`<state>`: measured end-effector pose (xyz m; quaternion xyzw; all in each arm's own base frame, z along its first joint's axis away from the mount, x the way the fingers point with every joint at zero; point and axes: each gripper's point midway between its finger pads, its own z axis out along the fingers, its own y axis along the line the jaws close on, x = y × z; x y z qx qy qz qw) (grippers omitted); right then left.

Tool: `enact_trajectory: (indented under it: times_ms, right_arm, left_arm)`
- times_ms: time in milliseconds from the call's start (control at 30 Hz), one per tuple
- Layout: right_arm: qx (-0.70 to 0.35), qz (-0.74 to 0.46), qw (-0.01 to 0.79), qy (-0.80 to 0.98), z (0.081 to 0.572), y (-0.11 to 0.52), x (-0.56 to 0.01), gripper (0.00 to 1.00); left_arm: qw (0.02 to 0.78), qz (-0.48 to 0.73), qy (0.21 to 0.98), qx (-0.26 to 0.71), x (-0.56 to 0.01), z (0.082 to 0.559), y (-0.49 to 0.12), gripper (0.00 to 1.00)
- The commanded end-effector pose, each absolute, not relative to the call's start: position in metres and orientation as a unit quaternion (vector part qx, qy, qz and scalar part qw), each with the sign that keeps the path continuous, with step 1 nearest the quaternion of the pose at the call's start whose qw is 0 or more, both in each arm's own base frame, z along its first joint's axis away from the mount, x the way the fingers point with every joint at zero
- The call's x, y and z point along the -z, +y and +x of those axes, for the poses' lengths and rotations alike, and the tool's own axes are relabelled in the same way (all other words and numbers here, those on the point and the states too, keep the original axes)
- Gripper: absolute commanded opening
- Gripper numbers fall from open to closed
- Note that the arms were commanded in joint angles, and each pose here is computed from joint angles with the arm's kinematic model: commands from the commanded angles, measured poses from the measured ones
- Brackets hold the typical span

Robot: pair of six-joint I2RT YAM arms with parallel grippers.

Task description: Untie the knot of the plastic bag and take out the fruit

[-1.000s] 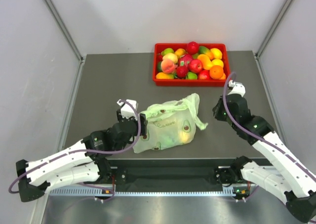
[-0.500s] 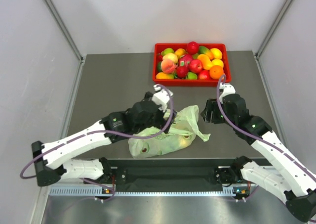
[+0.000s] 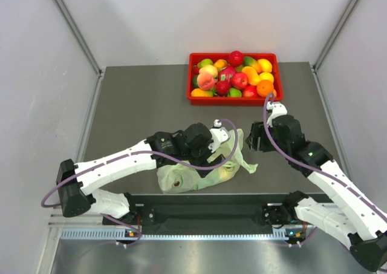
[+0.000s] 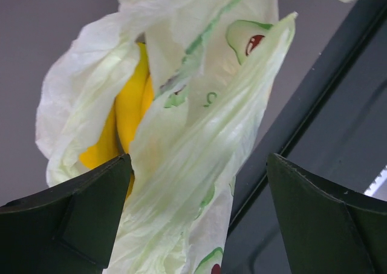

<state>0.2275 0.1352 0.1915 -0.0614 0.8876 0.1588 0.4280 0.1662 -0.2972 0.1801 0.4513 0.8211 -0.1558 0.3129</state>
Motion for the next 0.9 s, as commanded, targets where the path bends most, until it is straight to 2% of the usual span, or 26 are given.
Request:
enact_trajectory:
  times_ms: [0, 133, 233, 300, 367, 400, 500, 633, 867]
  right_arm:
    - [-0.162, -0.061, 0.449, 0.876, 0.234, 0.135, -0.209, 0.68]
    - [-0.161, -0.06, 0.448, 0.878, 0.236, 0.136, -0.208, 0.67]
    - [-0.16, -0.059, 0.447, 0.878, 0.237, 0.136, -0.208, 0.67]
    - [-0.162, -0.058, 0.448, 0.877, 0.237, 0.137, -0.21, 0.67]
    - [-0.163, -0.058, 0.451, 0.876, 0.237, 0.137, -0.213, 0.66]
    - [-0.164, -0.057, 0.454, 0.874, 0.238, 0.137, -0.216, 0.66]
    - [-0.166, -0.058, 0.46, 0.87, 0.238, 0.137, -0.226, 0.65]
    - [-0.168, -0.063, 0.474, 0.862, 0.238, 0.136, -0.243, 0.65]
    - [-0.209, -0.097, 0.51, 0.829, 0.236, 0.148, -0.291, 0.68]
  left_arm:
    - [0.31, 0.483, 0.797, 0.19, -0.195, 0.153, -0.302, 0.98]
    - [0.272, 0.498, 0.8, 0.197, -0.178, 0.142, -0.303, 0.97]
    - [0.261, 0.497, 0.81, 0.172, -0.166, 0.145, -0.296, 0.89]
    - [0.264, 0.491, 0.819, 0.135, -0.156, 0.154, -0.288, 0.74]
    - [0.261, 0.484, 0.828, 0.108, -0.15, 0.159, -0.28, 0.53]
    - [0.26, 0.481, 0.831, 0.1, -0.148, 0.161, -0.278, 0.32]
    - [0.271, 0.466, 0.838, 0.088, -0.153, 0.165, -0.272, 0.0]
    - [0.325, 0.424, 0.838, 0.109, -0.182, 0.171, -0.272, 0.0]
    - [0.54, 0.268, 0.762, 0.235, -0.29, 0.178, -0.241, 0.0]
